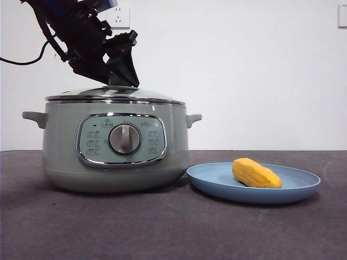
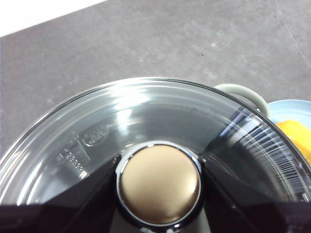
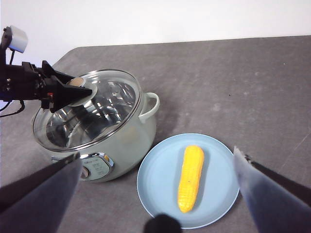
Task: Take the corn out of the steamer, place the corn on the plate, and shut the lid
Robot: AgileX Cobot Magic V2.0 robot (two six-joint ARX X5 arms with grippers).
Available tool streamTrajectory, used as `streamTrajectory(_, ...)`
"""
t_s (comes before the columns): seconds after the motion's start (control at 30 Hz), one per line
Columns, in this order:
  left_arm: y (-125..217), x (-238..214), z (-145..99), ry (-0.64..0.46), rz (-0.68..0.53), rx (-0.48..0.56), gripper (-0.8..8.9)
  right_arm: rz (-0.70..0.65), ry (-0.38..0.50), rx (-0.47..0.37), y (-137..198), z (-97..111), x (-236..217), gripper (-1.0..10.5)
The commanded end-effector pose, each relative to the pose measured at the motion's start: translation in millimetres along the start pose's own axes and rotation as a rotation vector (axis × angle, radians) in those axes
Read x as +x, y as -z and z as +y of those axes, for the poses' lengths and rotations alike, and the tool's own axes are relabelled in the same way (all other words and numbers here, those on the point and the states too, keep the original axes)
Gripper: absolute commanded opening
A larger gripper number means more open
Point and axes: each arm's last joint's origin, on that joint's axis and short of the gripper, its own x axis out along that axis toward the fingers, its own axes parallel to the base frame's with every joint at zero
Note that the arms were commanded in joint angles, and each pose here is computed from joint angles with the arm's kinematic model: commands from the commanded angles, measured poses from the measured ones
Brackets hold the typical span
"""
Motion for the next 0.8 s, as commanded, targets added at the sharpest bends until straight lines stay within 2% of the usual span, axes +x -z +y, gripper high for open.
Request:
streamTrajectory(0.03,-5.3,-3.4,0.6,-0.006,-0.031,0.023,-0.12,0.000,-0.004,-0.009,0.9,0.1,0.8,6.3)
streamTrajectory(0.3,-1.0,-3.1,0.0,-0.001,0.013,0.017,-0.12,0.000,-0.004,-0.009,0.9,0.1,0.8,6.3)
streamTrajectory(0.37,0.4,-3.1,-0.2,0.001,0.028,0.014,0.14,0.000,-0.004,-0.009,0.9,0.1,0.8,6.3)
streamTrajectory(0.43,1.8,-3.2,-0.2,0.002,0.042,0.012,1.12,0.000,-0.004,-0.009,0.9,0.1,0.8,6.3)
streamTrajectory(0.5,2.8,-3.2,-0.3,0.003,0.052,0.006,3.12,0.000,-0.004,-0.009,0.9,0.0,0.8,6.3)
streamTrajectory(0.57,3.0,-3.2,-0.3,0.004,0.054,0.005,4.63,0.001,-0.004,-0.009,0.9,0.1,0.8,6.3)
streamTrajectory(0.8,0.0,-4.2,-0.1,-0.001,0.026,0.009,4.81,0.006,-0.004,-0.008,1.4,0.0,0.8,6.3)
